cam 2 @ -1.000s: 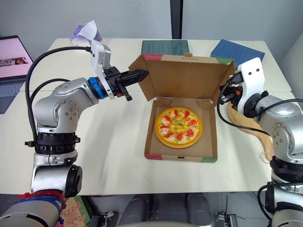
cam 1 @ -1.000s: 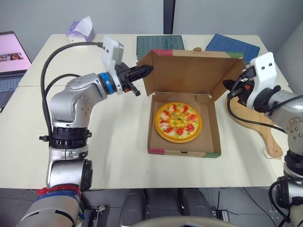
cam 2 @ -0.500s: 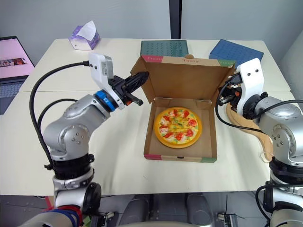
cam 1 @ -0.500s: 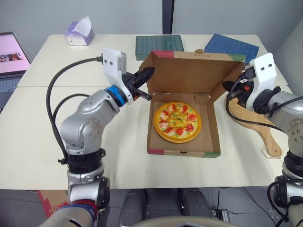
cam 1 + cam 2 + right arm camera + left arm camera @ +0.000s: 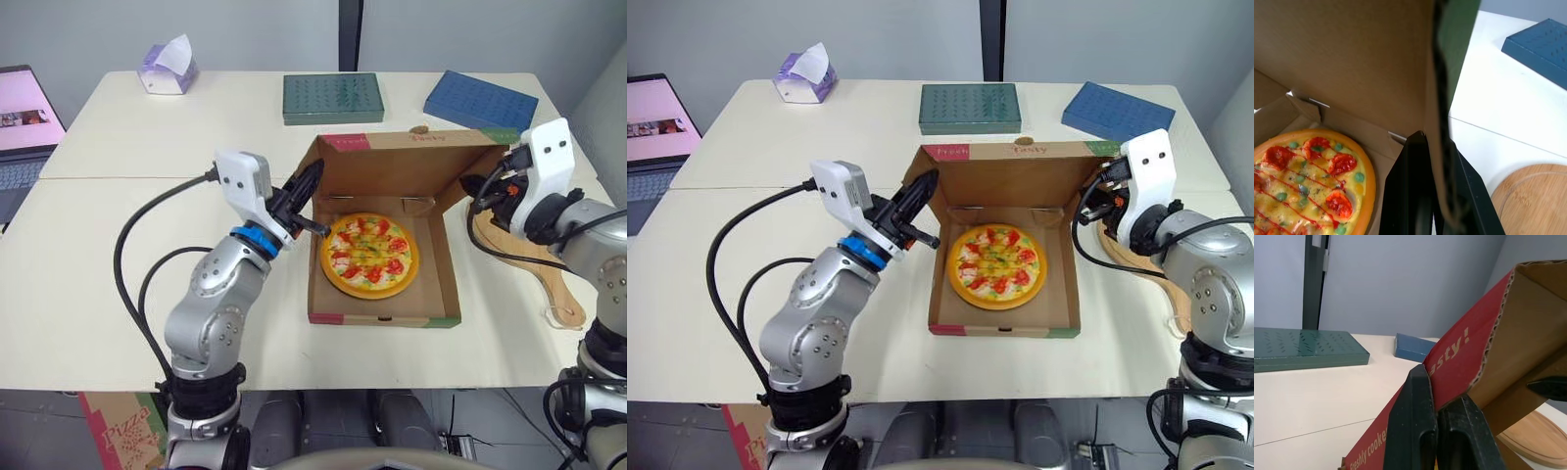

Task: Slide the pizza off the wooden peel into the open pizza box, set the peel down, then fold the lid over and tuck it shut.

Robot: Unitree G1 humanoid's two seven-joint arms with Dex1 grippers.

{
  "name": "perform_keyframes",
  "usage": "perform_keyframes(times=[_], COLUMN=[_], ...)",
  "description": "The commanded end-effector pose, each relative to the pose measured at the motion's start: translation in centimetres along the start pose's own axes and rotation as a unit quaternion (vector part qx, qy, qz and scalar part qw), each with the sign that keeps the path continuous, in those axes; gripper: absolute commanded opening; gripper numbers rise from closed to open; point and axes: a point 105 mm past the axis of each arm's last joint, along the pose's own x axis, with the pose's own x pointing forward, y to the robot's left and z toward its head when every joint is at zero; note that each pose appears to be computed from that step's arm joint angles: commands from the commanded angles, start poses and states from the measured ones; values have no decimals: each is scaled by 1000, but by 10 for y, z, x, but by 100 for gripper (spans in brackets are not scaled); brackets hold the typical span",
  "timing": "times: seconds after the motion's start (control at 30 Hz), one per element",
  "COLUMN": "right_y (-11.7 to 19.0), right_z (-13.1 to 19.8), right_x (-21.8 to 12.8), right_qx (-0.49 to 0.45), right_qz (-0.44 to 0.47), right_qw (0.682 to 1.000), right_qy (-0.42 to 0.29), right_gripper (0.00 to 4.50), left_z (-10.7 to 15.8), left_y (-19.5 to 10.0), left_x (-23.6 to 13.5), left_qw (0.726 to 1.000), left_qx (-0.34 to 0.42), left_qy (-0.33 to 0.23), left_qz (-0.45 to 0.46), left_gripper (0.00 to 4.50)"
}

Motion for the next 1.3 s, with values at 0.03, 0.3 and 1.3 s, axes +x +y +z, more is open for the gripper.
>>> perform_keyframes(times=[0.03,0.3,1.3], right_y=[40,42,67], right_z=[12,6,-44], right_x=[-1,-2,-11], right_qx=[-26,-24,-9], right_qz=[90,98,117], right_qw=[995,994,993], right_qy=[-33,-30,4], right_gripper=[6,6,6], left_z=[-7,-22,-76], left_y=[-51,-55,-56], left_x=[8,3,-34], left_qw=[994,992,983], left_qx=[-20,-32,-69], left_qy=[-8,-18,64], left_qz=[-109,-119,-155], left_gripper=[0,0,0])
